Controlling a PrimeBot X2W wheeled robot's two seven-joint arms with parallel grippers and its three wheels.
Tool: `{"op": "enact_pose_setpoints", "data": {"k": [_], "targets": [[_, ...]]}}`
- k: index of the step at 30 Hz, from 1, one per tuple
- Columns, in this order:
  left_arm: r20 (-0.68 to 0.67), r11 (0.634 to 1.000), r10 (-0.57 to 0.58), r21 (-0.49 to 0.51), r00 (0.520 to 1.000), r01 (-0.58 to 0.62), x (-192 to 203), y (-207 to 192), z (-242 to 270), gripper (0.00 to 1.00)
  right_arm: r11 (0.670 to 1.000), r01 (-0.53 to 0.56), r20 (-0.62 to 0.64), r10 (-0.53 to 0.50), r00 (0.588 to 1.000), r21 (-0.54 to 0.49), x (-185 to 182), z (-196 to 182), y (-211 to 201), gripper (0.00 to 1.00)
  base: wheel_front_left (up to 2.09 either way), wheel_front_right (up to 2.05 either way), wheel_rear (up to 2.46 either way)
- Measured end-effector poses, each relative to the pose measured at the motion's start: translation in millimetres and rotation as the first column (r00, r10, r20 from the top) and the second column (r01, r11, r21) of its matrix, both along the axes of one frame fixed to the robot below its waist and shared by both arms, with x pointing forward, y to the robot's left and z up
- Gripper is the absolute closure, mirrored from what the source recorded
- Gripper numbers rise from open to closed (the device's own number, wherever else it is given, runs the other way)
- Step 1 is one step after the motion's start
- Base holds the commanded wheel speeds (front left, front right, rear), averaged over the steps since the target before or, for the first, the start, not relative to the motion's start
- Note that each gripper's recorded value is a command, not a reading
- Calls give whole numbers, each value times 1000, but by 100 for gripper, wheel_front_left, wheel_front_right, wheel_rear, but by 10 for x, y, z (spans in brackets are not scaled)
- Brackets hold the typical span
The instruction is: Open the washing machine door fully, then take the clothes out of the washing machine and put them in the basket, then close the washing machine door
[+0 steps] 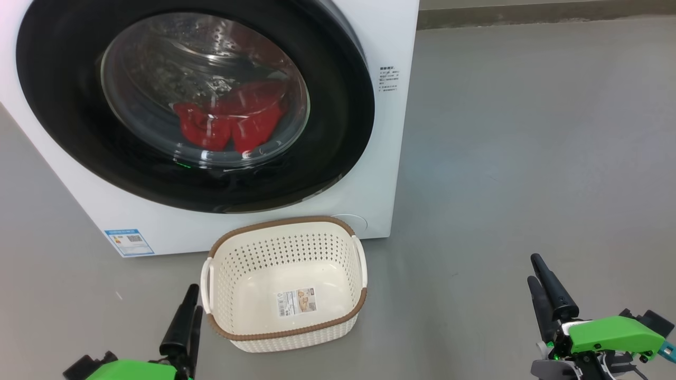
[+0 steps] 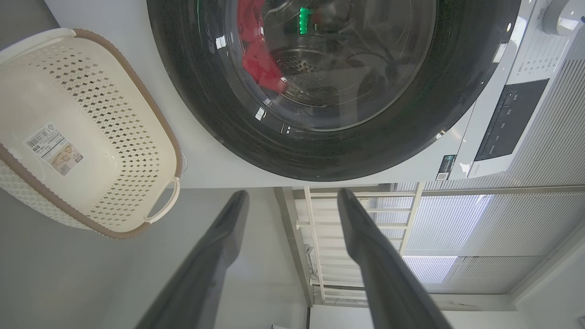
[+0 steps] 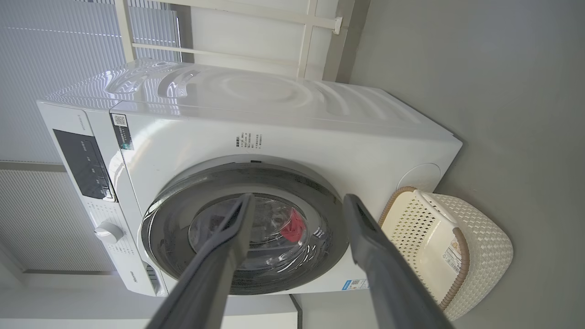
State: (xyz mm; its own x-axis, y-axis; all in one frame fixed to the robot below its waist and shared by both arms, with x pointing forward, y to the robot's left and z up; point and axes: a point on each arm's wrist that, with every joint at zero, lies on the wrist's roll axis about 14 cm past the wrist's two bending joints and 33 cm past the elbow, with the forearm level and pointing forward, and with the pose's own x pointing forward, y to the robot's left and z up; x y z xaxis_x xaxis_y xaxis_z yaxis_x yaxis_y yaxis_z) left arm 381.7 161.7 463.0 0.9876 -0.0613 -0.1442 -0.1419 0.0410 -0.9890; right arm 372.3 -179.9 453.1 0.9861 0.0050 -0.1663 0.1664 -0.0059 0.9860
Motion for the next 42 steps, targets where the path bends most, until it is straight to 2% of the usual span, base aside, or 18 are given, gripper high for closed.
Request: {"op": "enact_pose_setpoints", "data": {"k": [9,20,32,36,42], "targets": [[17,995,-10,104,1000,8,53,-2,48,0,996,-27,12,28,1000,-83,91,53,55,0,0,0,0],[52,958,-37,286,998,21,128,-27,152,0,970,-39,12,43,999,-241,142,71,48,0,0,0,0],[77,893,-80,448,994,37,196,-112,246,0,893,-57,25,76,997,-446,210,144,58,0,0,0,0],[99,865,-94,500,991,32,252,-141,333,0,870,-56,42,87,995,-490,273,211,74,0,0,0,0],[117,812,-117,582,986,27,290,-185,397,0,816,-55,51,103,993,-575,318,259,82,0,0,0,0]]}}
